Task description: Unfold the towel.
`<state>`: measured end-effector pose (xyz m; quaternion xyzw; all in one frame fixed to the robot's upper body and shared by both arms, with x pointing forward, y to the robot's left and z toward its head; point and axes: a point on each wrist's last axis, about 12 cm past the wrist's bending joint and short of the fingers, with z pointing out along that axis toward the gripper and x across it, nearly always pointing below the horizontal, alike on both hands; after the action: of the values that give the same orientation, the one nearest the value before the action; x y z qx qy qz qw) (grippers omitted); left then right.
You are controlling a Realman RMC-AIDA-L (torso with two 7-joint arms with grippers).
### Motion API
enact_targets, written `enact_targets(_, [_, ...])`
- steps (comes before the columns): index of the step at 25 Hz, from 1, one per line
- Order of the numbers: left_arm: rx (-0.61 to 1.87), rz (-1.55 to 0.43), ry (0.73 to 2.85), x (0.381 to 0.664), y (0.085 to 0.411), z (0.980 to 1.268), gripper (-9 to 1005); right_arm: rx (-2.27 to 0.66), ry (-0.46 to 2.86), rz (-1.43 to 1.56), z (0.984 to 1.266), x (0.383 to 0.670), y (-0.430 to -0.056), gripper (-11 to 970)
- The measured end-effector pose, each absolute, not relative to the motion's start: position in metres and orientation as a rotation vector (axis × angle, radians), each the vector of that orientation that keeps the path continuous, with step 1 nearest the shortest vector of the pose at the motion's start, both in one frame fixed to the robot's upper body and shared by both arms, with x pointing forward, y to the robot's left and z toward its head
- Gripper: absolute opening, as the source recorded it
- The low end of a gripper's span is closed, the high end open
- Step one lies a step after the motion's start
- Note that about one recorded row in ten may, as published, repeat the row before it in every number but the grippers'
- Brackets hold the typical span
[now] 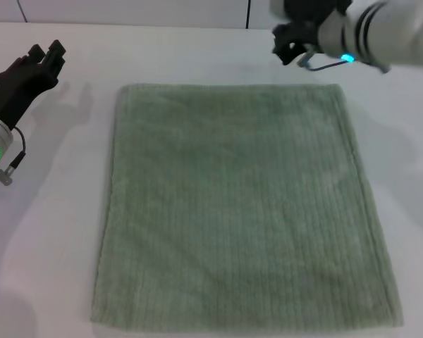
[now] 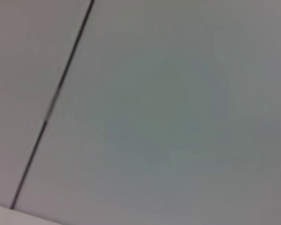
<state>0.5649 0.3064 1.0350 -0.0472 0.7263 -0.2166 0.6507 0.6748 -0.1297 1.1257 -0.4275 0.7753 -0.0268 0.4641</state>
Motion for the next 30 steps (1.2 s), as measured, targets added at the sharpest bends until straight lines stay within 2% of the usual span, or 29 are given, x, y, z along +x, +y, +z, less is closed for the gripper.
enact_targets(1, [-0.114,-0.475,1.650,0.565,0.306,1.034,448,-1.028,1.773,-0.098,1.117,0.665,-0.124,11])
enact_targets(4, [-0.126,-0.428,1.642,0.564,0.304,1.031,451,-1.016,1.652,-0.131,1.109,0.654,-0.122,12])
enact_targets(6, [-0.123,-0.413,1.640,0.564,0.303,1.031,453,-0.987,1.479,-0.175,1.096,0.633,-0.124,12])
enact_targets(10, [-0.146,-0.346,1.631,0.563,0.300,1.028,456,-0.912,1.384,-0.157,1.084,0.615,-0.134,14])
enact_targets(16, [-0.193,-0.278,1.622,0.562,0.299,1.025,461,-0.580,1.344,-0.046,1.067,0.577,-0.183,16])
enact_targets(22, [-0.155,-0.250,1.624,0.561,0.300,1.025,466,-0.367,1.355,0.013,1.053,0.553,-0.225,119])
enact_targets(26, [-0.159,-0.227,1.624,0.559,0.302,1.023,680,-0.273,1.386,-0.012,1.046,0.546,-0.246,187])
enact_targets(30, [-0.192,-0.215,1.620,0.557,0.306,1.022,743,-0.246,1.394,-0.036,1.043,0.542,-0.254,334])
